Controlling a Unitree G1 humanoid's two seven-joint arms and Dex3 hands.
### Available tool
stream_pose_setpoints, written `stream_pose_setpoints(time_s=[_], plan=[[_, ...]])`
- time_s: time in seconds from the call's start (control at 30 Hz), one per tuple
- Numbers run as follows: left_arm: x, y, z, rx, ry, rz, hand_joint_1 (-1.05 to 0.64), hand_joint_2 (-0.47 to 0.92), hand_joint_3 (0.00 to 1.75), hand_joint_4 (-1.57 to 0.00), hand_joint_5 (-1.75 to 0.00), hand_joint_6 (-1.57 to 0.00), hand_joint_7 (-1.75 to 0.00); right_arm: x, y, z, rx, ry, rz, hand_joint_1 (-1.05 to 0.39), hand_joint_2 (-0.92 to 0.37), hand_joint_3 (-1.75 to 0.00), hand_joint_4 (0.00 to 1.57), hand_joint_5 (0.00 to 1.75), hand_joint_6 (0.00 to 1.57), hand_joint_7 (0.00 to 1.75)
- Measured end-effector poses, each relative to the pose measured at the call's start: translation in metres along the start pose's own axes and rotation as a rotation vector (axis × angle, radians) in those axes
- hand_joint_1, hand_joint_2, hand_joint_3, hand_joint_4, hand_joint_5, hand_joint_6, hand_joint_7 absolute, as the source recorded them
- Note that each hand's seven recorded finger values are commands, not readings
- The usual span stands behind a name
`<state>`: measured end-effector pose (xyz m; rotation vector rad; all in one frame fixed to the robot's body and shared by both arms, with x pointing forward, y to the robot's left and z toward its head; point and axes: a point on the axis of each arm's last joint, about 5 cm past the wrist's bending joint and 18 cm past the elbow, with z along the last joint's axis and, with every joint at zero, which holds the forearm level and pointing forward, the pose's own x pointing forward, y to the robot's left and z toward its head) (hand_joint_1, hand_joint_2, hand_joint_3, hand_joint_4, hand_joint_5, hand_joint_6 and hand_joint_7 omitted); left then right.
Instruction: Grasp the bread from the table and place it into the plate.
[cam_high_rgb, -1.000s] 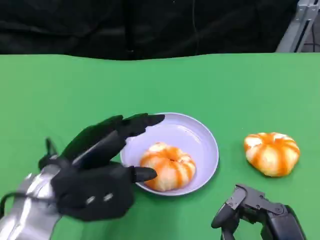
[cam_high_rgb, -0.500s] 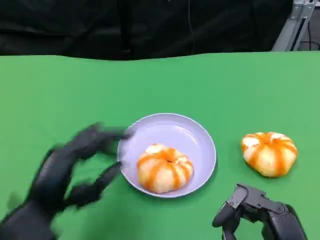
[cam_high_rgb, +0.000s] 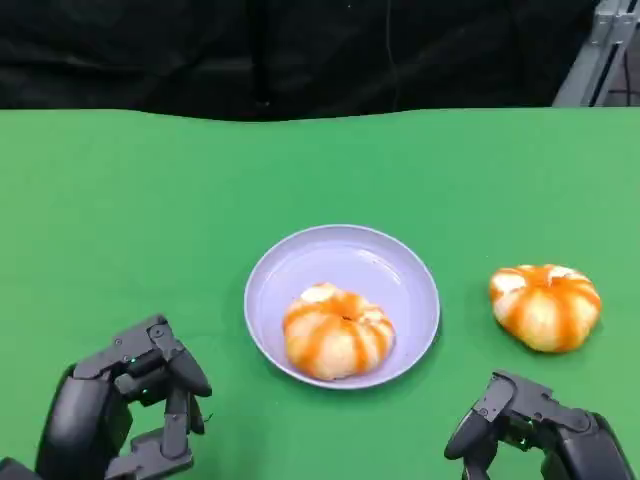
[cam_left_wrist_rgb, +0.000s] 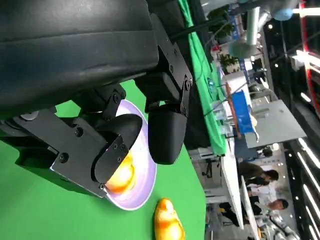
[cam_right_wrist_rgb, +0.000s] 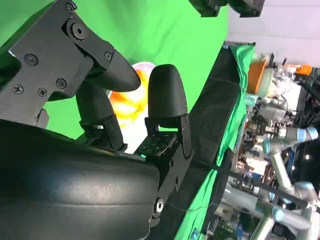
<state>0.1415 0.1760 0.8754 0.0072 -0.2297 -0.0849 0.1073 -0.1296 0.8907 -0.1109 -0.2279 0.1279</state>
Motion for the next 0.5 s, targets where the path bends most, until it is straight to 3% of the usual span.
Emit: stream_pose_setpoints(time_s=[0.5], plan=[[-0.0002,0.0004,-0.0034,-0.011,-0.002,-0.015,0.0,0.35,1.47,-0.88,-1.74,-0.83,-1.58,-0.0021,0.0001,0.0006,0.0,0.005,0.003,-0.13,-0.28,-1.4,0.72,1.65,0.74,1.44]])
